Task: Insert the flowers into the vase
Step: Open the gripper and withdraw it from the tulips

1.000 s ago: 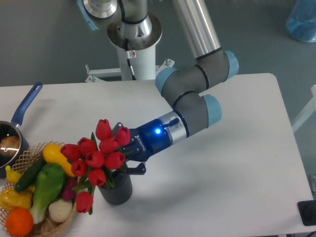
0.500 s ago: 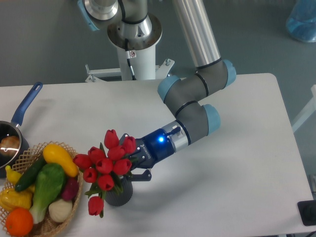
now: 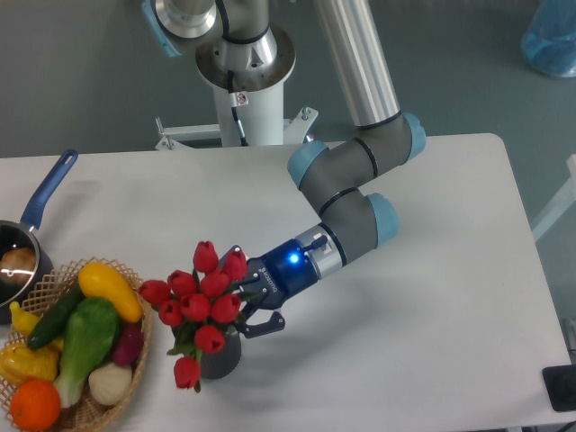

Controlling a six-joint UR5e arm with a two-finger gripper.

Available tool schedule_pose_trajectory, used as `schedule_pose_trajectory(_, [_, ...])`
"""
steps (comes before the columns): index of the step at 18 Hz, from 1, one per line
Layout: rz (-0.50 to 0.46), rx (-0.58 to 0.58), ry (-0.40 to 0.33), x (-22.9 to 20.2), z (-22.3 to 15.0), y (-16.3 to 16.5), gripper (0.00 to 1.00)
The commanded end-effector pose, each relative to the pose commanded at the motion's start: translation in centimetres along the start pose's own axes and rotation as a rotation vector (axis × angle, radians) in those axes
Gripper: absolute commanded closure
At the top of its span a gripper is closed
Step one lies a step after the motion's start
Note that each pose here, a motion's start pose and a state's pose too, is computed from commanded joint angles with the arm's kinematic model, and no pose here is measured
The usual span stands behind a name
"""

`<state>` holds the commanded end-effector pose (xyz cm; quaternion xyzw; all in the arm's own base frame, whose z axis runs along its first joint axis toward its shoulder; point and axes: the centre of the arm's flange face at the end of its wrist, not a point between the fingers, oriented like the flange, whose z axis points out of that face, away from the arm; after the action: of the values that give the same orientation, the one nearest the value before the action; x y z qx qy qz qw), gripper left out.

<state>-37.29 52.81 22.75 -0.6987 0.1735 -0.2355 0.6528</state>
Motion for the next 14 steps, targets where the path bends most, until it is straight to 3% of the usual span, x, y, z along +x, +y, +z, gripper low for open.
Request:
schedule_pose_trajectory(9, [0.000,0.002,-0.039,-0.4,-2.3,-0.9,0.00])
schedule_pose_trajectory(14, [0.027,0.010,-0.147,-2.6,-9.1,-2.6,0.00])
